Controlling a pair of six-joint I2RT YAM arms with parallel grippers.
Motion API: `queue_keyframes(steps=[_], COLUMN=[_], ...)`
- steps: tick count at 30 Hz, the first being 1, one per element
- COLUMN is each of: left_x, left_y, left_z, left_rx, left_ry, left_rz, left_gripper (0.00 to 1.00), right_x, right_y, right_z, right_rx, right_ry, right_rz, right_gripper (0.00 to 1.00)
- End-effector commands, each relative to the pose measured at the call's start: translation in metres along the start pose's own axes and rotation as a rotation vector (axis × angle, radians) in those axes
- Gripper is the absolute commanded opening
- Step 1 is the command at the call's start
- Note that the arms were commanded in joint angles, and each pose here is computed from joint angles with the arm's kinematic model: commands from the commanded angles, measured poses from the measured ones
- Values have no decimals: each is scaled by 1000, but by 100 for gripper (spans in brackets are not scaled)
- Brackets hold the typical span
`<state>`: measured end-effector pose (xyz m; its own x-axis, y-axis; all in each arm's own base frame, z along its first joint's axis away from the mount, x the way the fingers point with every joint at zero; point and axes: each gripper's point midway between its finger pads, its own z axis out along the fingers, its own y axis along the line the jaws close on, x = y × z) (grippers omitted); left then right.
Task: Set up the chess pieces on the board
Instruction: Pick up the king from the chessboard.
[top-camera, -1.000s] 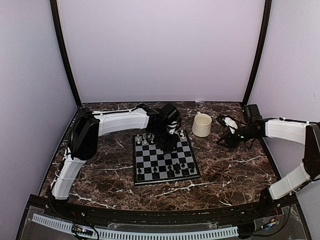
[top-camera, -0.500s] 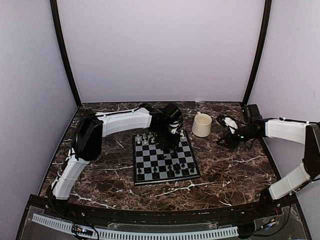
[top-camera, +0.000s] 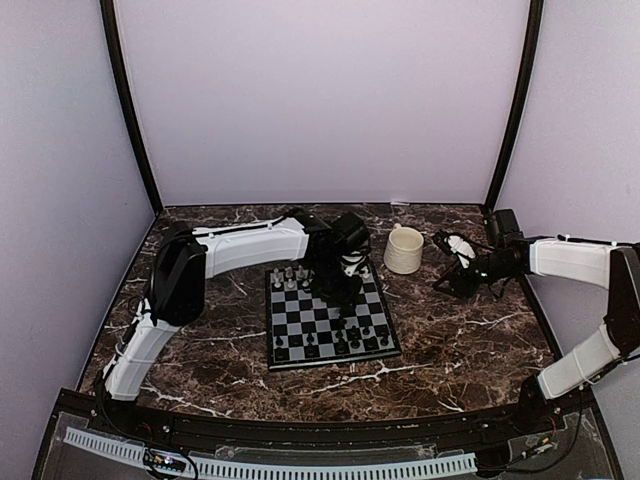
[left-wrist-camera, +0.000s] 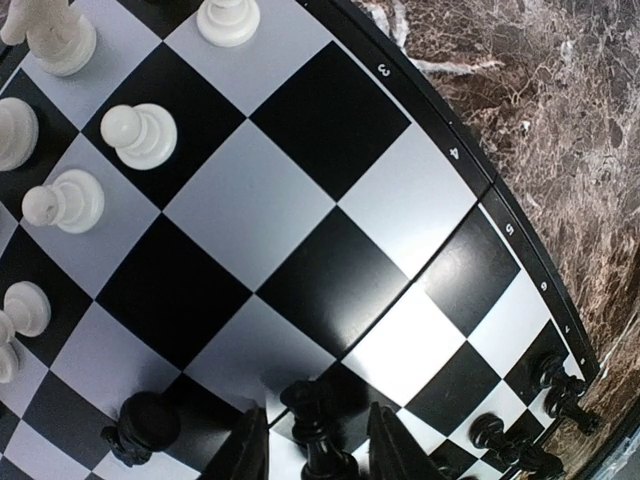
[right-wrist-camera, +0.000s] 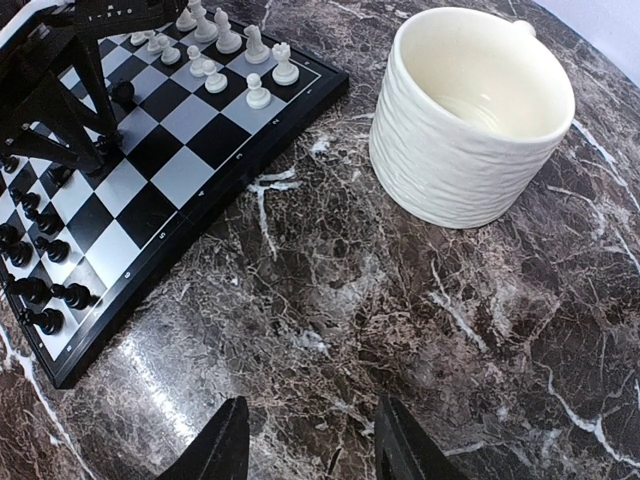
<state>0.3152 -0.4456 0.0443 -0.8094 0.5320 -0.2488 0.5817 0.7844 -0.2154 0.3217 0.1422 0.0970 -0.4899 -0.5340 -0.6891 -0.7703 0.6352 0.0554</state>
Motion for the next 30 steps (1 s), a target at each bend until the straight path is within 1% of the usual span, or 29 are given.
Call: queue_keyframes(steps=[1, 4, 10, 15, 25, 27, 30], left_x=[22, 20, 32, 42, 56, 58, 56], left_y=[4, 5, 13, 21, 26, 26, 23], left_z=[-4, -11, -8, -5, -4, -2, 2], left_rx=[-37, -47, -85, -117, -145, -143, -123], left_ry=[80, 66, 107, 135, 172, 172, 162], left_rz=[-5, -5, -23, -40, -30, -21, -1], left_gripper=[37, 37, 37, 34, 34, 33, 29], right_x=[1, 1, 1, 0, 0, 0, 0], right_y=[0, 0, 0, 0, 0, 0, 0], right_z=[1, 1, 1, 0, 0, 0, 0], right_rx=[-7, -6, -5, -6, -7, -4, -5], right_ry=[-1, -2, -3, -5, -5, -7, -7], right_rz=[3, 2, 1, -1, 0, -2, -1], right_gripper=[44, 44, 44, 44, 44, 44, 44])
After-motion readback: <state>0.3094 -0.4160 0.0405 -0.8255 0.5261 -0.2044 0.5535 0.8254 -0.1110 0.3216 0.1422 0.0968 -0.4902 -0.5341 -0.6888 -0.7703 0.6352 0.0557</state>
